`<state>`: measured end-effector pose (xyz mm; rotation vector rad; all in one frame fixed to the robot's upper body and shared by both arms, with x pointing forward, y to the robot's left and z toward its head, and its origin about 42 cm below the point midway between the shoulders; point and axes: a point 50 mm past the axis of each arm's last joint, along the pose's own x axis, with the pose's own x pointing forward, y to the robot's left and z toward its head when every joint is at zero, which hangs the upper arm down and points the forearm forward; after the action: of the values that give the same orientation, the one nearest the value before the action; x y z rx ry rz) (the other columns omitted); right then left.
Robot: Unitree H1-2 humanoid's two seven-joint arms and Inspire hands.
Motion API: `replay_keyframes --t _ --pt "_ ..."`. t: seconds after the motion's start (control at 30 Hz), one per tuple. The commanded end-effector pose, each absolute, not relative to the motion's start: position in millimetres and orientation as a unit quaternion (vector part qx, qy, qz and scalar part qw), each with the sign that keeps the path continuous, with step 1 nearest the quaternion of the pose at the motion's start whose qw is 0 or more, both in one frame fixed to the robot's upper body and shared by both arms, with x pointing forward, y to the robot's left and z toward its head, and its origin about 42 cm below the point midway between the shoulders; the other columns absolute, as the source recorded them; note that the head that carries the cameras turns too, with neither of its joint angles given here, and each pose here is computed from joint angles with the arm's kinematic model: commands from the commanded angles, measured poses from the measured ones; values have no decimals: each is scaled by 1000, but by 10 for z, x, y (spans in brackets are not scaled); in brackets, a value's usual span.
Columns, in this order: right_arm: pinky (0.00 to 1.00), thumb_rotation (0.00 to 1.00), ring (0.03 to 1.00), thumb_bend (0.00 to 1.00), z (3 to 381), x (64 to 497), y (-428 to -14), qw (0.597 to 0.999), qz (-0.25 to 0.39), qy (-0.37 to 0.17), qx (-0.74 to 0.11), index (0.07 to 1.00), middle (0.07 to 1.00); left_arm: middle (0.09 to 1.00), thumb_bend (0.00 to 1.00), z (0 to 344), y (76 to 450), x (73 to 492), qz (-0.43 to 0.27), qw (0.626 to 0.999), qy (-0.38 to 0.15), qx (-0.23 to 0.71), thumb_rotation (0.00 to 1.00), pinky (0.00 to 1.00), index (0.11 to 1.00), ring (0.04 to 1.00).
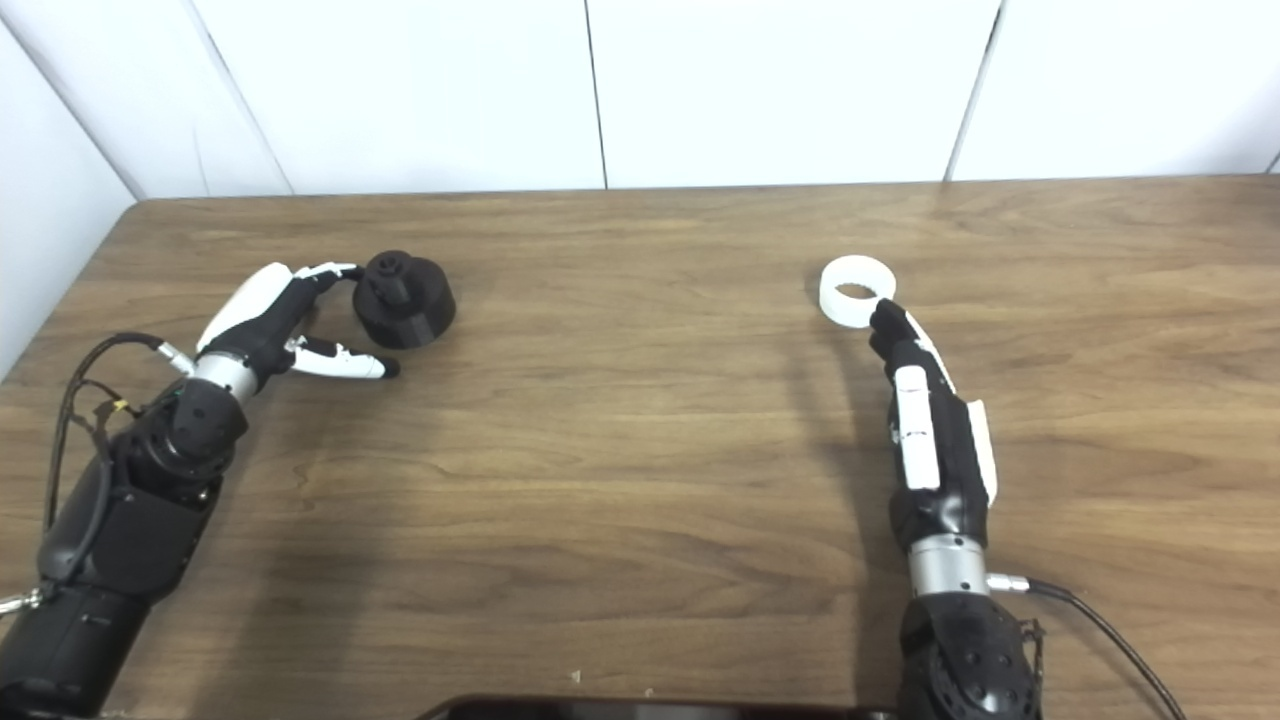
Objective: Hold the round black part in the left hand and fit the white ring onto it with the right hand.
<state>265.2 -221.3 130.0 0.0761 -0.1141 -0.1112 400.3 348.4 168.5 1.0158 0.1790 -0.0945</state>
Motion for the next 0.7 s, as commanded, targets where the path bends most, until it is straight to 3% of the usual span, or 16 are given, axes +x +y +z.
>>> replay_keyframes --t 0.0,0.27,0.47,0.67 --pt "1000 911 934 468 1169 2520 -2137 995 -62 -50 55 873 900 941 924 2051 3435 4179 -23 867 31 496 247 892 830 993" --pt "1000 906 930 475 1153 2517 -2147 995 -60 -52 51 872 897 948 914 2054 3341 4235 -15 870 28 492 251 896 851 1000" --pt "1000 897 931 481 1153 2504 -2151 996 -57 -54 52 858 893 941 926 2021 3314 4300 -15 868 21 497 237 968 842 998" --pt "1000 908 932 485 1138 2502 -2162 996 -54 -54 46 860 896 895 964 2022 3243 4381 -18 866 19 499 270 934 871 987"
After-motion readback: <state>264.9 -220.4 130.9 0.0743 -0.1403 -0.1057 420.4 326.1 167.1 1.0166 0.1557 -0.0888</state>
